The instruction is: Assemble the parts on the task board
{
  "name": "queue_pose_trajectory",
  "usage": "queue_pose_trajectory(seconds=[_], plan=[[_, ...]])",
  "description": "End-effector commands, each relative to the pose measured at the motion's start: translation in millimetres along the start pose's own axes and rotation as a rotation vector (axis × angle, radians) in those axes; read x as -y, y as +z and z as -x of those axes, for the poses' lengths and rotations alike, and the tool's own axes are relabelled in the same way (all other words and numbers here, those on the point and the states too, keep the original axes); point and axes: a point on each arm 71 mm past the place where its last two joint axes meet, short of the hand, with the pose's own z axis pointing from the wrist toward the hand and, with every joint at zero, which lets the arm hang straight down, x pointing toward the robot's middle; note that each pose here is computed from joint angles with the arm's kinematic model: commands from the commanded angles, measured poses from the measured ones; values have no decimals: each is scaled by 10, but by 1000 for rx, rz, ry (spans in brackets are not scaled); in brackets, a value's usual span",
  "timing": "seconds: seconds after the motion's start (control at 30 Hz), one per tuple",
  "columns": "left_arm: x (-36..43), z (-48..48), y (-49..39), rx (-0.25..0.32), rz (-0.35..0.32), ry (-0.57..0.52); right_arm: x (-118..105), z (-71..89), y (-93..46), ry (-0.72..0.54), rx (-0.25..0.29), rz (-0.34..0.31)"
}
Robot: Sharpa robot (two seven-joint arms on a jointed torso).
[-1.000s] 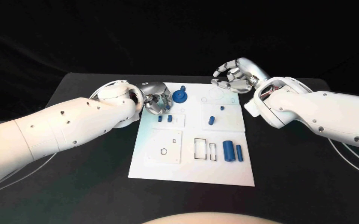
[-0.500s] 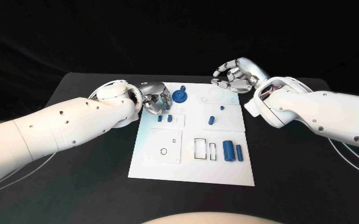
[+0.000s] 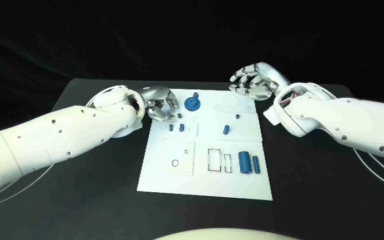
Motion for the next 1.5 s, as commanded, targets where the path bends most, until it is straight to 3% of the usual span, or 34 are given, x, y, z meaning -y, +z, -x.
queue_pose_trajectory(seconds=[0.03, 0.17, 0.23, 0.33, 0.57, 0.73, 0.9, 1.1, 1.5], plan=[[-82, 124, -75, 101, -16, -126, 30, -16, -4, -64, -67, 23], [-241, 209, -195, 122, -2, -249, 85, -17, -23, -136, -133, 25], [-344, 264, -290, 142, -1, -387, 115, -28, -44, -212, -187, 31], [-439, 326, -393, 193, -8, -578, 131, -44, -73, -319, -237, 46], [-570, 416, -576, 335, -14, -941, 143, -88, -134, -565, -297, 68], [-540, 410, -681, 373, -57, -1091, 136, -150, -180, -714, -309, 70], [-474, 383, -747, 385, -85, -1156, 112, -212, -214, -789, -316, 71], [-422, 368, -787, 409, -97, -1200, 46, -329, -246, -810, -337, 91], [-428, 363, -803, 424, -84, -1225, -15, -442, -233, -799, -342, 118]])
